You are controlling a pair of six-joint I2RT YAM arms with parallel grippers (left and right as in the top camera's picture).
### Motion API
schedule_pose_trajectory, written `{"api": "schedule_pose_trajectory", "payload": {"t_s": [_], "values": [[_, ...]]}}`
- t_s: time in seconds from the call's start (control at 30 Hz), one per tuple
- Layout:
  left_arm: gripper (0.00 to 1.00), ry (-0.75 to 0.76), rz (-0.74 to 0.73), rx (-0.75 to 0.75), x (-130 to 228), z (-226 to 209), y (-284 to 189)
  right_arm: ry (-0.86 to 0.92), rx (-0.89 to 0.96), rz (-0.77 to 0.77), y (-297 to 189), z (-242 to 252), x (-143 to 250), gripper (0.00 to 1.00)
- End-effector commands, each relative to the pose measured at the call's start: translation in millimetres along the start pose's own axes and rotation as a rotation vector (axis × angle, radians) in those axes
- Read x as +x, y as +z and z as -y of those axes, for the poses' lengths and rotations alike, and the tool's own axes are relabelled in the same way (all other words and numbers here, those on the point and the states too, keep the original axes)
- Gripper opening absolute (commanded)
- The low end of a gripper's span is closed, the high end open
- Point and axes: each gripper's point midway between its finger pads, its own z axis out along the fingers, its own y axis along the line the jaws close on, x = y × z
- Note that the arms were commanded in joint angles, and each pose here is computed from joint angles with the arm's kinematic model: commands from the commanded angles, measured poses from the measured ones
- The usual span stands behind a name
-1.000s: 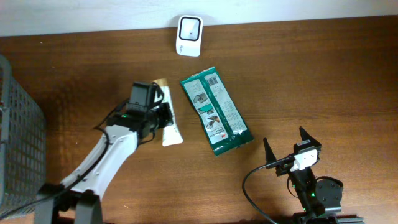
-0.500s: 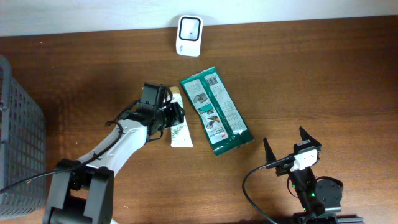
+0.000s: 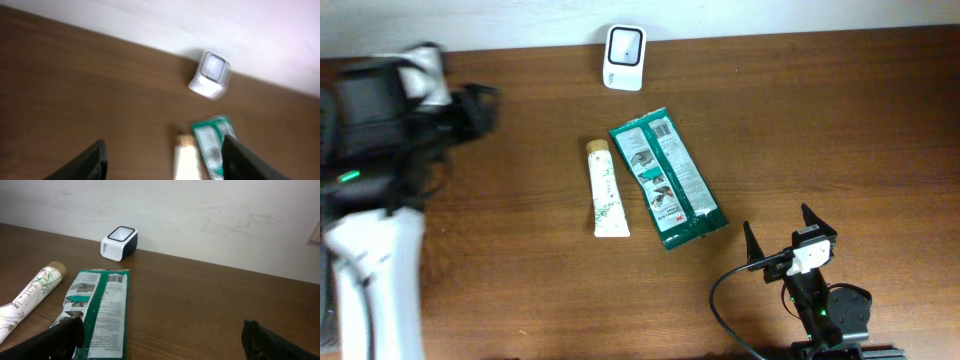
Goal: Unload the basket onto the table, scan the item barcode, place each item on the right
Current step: 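Place the white bamboo-print tube left of the green packet, then reach the left gripper into the basket and grasp the mint-green pouch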
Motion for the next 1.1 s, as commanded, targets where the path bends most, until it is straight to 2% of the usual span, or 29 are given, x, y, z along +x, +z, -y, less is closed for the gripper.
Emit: {"api": "schedule_pose_trajectory", "payload": {"t_s": [0.0, 0.17, 0.23, 0.5, 0.6, 0.77, 0.93, 1.07], "values": [[0.57, -0.059, 0.142, -0.194, -39.6, -77.1, -52.1, 0.008, -0.016, -0.002, 0.1, -3.5, 2.0, 0.98], [0.61, -0.235, 0.230, -0.547, -43.2, -202.9, -103.3, 0.008, -0.016, -0.003, 0.1, -3.5, 2.1, 0.98], [0.61, -0.278, 0.209, -0.651, -34.6, -235.1, -108.1, 0.008, -0.016, -0.002, 0.1, -3.5, 2.0, 0.98], [0.63, -0.443, -0.016, -0.919, 49.6, -328.5, -104.3, 0.008, -0.016, -0.002, 0.1, -3.5, 2.0, 0.98], [0.66, -0.486, -0.062, -0.959, 85.1, -354.9, -105.2, 0.008, -0.016, -0.003, 0.1, -3.5, 2.1, 0.98], [0.70, -0.365, -0.158, -0.974, 144.0, -390.0, -79.2, 0.008, -0.016, -0.003, 0.1, -3.5, 2.1, 0.98], [0.71, -0.357, -0.170, -0.979, 161.4, -406.3, -61.2, 0.008, -0.016, -0.003, 0.1, -3.5, 2.1, 0.98], [0.73, -0.314, -0.256, -0.955, 179.9, -418.4, -42.8, 0.008, -0.016, -0.002, 0.1, -3.4, 2.0, 0.98]]}}
